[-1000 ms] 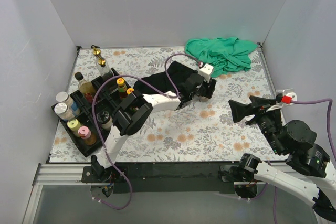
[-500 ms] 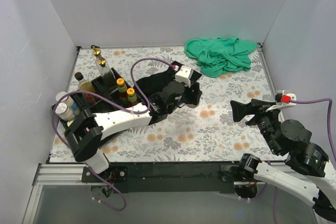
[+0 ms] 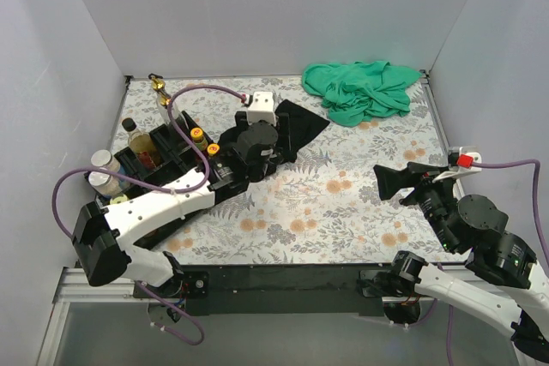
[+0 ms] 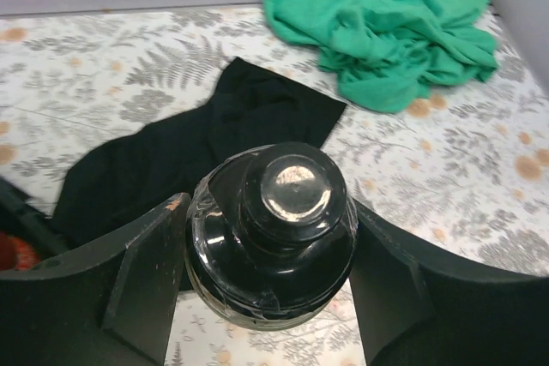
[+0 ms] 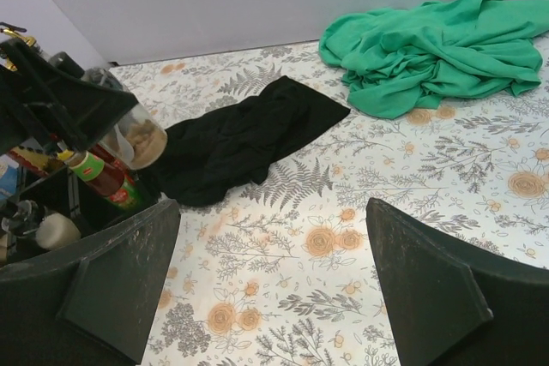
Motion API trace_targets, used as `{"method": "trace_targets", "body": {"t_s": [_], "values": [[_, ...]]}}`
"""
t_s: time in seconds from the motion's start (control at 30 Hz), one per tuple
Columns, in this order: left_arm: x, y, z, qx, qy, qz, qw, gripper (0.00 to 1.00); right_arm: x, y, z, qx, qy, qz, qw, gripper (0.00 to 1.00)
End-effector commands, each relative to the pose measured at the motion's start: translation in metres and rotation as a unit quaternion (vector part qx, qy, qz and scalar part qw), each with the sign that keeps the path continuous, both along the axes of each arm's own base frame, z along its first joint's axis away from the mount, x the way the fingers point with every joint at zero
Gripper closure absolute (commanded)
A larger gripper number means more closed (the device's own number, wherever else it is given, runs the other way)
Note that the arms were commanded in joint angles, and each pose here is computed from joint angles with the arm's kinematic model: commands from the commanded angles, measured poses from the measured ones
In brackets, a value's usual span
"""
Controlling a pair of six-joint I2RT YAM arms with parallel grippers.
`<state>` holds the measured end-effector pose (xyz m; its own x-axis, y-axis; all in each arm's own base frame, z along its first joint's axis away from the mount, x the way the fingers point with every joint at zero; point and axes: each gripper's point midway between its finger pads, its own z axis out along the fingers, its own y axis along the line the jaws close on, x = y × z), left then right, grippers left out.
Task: Organize the condiment bottles
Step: Pick up the bottle from the center of the board, then place the bottle in the storage box.
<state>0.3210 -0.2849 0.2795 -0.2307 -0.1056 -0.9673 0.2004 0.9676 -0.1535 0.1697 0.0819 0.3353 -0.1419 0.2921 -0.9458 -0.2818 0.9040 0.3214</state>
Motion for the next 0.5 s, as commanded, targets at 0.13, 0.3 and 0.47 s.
{"method": "trace_targets", "body": {"t_s": [0.13,0.3,0.47], "values": [[0.018,0.084,0.072,-0.01,-0.041,0.122,0.992,1.0,0.0,0.003,0.011,0.016,-0.009,0.006,1.0,0.02],[0.033,0.123,0.063,0.01,-0.017,0.176,0.984,1.0,-0.001,0.012,0.013,0.008,-0.008,0.025,1.0,0.02],[0.033,0.167,0.074,0.001,-0.027,0.239,0.971,1.0,-0.001,0.011,0.012,0.009,-0.008,0.023,1.0,0.02]]}}
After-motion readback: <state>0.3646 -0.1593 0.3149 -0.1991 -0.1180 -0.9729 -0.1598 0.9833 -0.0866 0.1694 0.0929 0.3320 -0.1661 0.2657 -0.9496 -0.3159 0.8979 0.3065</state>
